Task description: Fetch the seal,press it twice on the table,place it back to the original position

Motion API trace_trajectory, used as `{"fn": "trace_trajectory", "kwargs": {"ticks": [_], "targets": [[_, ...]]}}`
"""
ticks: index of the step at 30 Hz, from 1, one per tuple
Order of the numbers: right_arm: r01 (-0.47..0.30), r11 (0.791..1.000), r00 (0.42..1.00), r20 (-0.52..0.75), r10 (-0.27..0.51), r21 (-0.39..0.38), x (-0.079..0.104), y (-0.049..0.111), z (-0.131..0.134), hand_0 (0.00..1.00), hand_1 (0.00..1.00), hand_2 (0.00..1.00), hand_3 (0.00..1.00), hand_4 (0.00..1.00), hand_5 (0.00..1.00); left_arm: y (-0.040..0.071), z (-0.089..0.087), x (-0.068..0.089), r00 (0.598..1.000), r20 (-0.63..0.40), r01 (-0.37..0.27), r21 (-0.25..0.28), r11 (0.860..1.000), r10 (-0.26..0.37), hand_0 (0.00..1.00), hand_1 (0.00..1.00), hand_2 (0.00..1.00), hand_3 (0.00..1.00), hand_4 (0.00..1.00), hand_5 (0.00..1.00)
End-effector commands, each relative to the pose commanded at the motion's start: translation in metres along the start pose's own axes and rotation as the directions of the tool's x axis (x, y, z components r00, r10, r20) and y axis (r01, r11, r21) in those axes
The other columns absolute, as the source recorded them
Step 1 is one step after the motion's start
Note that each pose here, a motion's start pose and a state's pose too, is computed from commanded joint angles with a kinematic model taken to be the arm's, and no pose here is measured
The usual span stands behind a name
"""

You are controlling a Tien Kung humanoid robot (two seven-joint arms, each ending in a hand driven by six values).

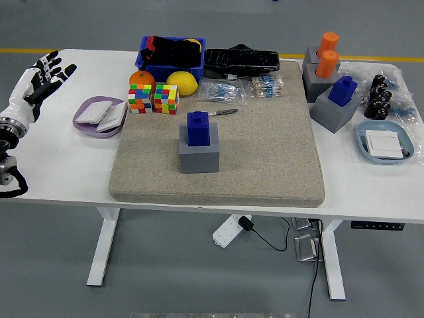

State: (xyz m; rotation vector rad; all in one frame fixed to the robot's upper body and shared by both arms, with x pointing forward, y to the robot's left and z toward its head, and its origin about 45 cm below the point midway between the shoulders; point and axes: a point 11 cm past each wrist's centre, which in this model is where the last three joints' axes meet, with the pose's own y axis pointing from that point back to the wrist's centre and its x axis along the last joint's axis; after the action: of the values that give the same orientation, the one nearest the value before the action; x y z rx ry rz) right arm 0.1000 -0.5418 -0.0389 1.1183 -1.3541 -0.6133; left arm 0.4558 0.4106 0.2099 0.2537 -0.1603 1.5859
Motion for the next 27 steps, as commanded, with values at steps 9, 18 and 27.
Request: {"fn": "trace_trajectory", "kwargs": {"ticks": [9, 18, 27], "targets": [[-0.001, 1.0, 1.0, 0.001, 0.001, -0.005, 0.0005, 0.0001, 0.0013, 0.777, 0.672, 0.675, 0.685, 0.83, 0.579, 0.0011, -0.0014, 0.0017, 1.0, -0.002, -0.005, 0.001, 1.0, 0.005, 0.987, 0.955, 0.958, 0.961, 0.998, 0.585], [0.0, 1.0, 1.0, 0.0, 0.0, -0.008, 0.0001, 0.0, 0.0018, 0.775, 0.672, 0.675, 0.684, 0.827, 0.58, 0.0002, 0.0007, 0.0013, 1.0, -0.008, -0.006, -0.004, 1.0, 0.006, 0.985, 0.953, 0.958, 0.96, 0.998, 0.585], [-0.003, 1.0, 1.0, 0.002, 0.003, -0.005, 0.0018, 0.0002, 0.0007, 0.775, 0.672, 0.675, 0.684, 0.825, 0.58, -0.0009, 0.0017, 0.0001, 1.0, -0.01, -0.006, -0.004, 1.0, 0.006, 0.985, 0.953, 0.957, 0.96, 0.998, 0.582]]}}
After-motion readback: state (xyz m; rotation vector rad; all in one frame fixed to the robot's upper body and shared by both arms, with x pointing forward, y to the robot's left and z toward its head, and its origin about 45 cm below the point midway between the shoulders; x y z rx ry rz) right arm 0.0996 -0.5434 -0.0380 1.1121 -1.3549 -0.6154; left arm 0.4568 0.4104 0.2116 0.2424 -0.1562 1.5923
